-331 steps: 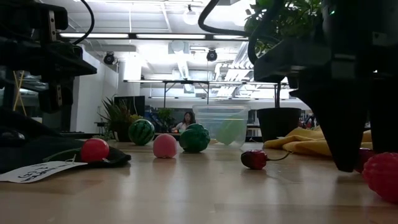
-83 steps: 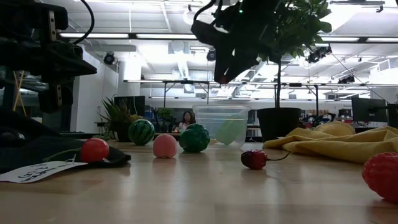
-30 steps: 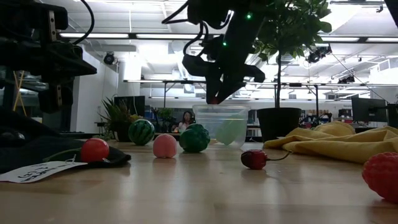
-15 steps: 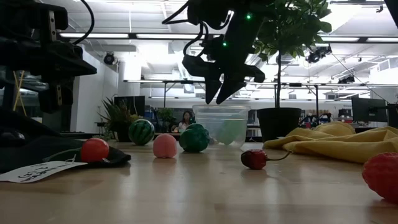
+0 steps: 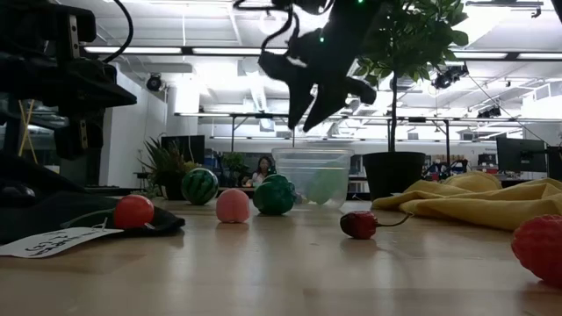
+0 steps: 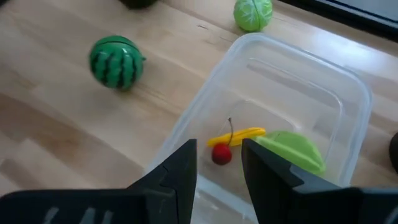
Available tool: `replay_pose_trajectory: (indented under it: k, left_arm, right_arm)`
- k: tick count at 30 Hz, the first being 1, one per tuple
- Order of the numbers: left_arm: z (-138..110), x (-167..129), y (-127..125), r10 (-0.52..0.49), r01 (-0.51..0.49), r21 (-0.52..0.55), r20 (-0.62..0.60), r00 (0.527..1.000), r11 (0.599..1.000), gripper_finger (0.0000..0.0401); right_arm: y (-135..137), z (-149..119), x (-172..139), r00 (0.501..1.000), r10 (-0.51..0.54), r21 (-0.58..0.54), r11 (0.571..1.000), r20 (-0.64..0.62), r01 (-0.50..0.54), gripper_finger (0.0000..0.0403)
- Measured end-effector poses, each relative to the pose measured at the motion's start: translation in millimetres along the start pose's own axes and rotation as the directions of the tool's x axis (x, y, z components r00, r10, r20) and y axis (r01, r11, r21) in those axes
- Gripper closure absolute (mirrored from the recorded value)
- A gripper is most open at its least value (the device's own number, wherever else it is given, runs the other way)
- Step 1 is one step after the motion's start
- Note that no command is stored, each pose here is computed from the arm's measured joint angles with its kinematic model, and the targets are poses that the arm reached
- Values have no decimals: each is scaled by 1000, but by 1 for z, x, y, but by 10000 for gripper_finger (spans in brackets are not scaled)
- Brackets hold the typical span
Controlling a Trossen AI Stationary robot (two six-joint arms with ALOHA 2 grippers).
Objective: Pick and placing Produce into tupperware
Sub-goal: Put the raspberry into the transparent bin
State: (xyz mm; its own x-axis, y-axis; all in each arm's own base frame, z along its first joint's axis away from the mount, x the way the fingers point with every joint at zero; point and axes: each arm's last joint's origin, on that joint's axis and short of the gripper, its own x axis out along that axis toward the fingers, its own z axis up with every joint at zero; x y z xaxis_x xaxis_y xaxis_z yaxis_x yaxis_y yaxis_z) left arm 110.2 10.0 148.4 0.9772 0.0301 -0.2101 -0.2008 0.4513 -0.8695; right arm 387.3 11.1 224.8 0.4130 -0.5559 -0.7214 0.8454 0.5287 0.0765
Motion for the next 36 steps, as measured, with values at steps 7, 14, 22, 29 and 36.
replay_pose_trajectory:
  k: [7,14,22,29,36]
  left_arm:
    - [0,0,0,0,0,0,0,1000,1000,400]
    - [0,0,0,0,0,0,0,1000,1000,400]
    - [0,0,0,1,-1,0,0,1000,1000,400]
    - [0,0,0,1,-1,0,0,1000,1000,400]
    - [0,0,0,0,0,0,0,1000,1000,400]
  right_arm:
    - [5,-4,-18,996,79,23,997,-40,-78,284]
    - [9,-6,-43,986,161,41,986,-47,-159,284]
    - [14,-12,-71,951,291,40,957,-105,-288,284]
    - [24,-22,-88,883,424,50,905,-203,-423,285]
    - [33,-33,-100,806,521,60,848,-282,-527,315]
